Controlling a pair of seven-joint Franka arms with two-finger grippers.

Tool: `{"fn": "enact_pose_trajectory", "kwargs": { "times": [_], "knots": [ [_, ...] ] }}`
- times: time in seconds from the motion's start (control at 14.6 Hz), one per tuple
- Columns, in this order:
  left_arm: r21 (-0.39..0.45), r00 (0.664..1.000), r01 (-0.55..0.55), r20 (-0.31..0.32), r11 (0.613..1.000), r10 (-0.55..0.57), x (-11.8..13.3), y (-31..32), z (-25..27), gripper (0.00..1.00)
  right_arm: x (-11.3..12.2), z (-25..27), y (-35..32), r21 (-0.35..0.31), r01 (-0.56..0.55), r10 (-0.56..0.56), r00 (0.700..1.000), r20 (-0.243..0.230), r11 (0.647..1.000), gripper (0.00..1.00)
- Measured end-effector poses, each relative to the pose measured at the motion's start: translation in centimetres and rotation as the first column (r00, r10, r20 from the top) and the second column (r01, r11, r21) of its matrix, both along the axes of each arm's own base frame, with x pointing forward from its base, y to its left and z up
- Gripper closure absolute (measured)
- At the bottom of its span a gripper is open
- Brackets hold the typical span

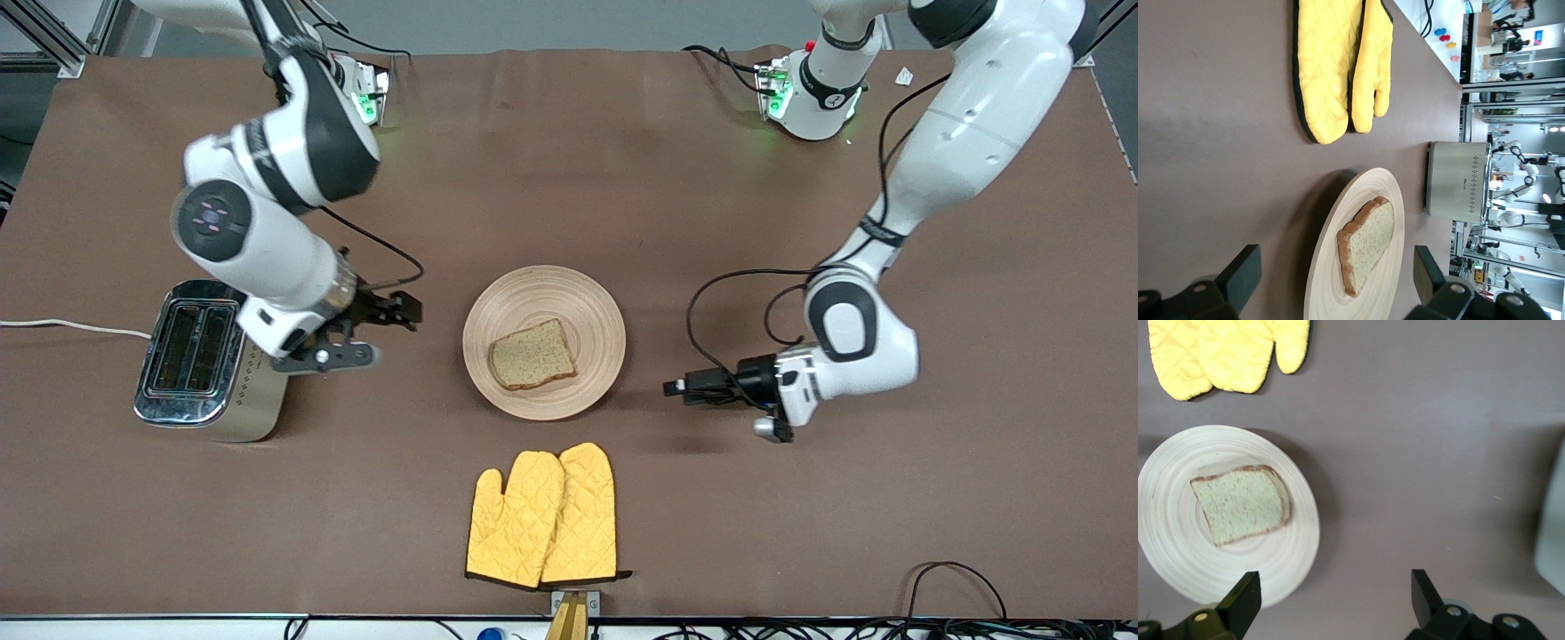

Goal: Move plate and put bread in toaster
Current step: 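Release the plate rim while the right gripper reaches toward the bread, then grasp the bread slice with the right gripper while the left gripper withdraws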

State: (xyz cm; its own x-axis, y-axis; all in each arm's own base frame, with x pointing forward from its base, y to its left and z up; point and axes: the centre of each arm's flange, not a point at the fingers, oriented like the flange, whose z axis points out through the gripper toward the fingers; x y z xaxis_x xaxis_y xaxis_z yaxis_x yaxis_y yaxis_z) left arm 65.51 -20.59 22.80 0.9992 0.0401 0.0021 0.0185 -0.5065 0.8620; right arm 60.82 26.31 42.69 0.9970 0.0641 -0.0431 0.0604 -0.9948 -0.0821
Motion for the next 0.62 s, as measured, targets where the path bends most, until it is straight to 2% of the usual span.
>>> {"fn": "enact_pose_trajectory", "kwargs": {
  "times": [0.07,0.21,0.41,0.48,0.55,0.62],
  "knots": [
    [0.042,1.0,-0.009,-0.016,0.999,0.01,0.7,1.5,2.2,0.0,0.1,-1.8,1.4,-0.001,-0.009,0.009,1.0,0.005,1.0,0.03],
    [0.105,0.998,-0.024,-0.047,0.994,0.029,2.0,4.0,6.5,0.0,-0.2,-5.8,4.6,-0.007,-0.034,0.034,0.999,0.007,0.999,0.17],
    [0.242,0.997,-0.02,-0.065,0.97,0.037,3.0,5.3,11.7,0.0,-1.1,-11.6,8.7,-0.014,-0.049,0.049,0.999,0.017,0.999,0.21],
    [0.314,0.998,-0.014,-0.054,0.949,0.032,3.0,5.6,13.0,0.0,-1.3,-13.3,9.5,-0.015,-0.053,0.054,0.998,0.024,0.998,0.26],
    [0.39,0.999,0.004,-0.042,0.921,0.014,2.9,5.9,14.2,0.0,-1.4,-14.7,10.1,-0.015,-0.05,0.051,0.998,0.031,0.999,0.26],
    [0.47,0.999,0.03,-0.032,0.882,-0.018,2.6,6.3,15.1,0.0,-1.5,-15.9,10.5,-0.015,-0.041,0.042,0.998,0.035,0.999,0.3]
  ]
}}
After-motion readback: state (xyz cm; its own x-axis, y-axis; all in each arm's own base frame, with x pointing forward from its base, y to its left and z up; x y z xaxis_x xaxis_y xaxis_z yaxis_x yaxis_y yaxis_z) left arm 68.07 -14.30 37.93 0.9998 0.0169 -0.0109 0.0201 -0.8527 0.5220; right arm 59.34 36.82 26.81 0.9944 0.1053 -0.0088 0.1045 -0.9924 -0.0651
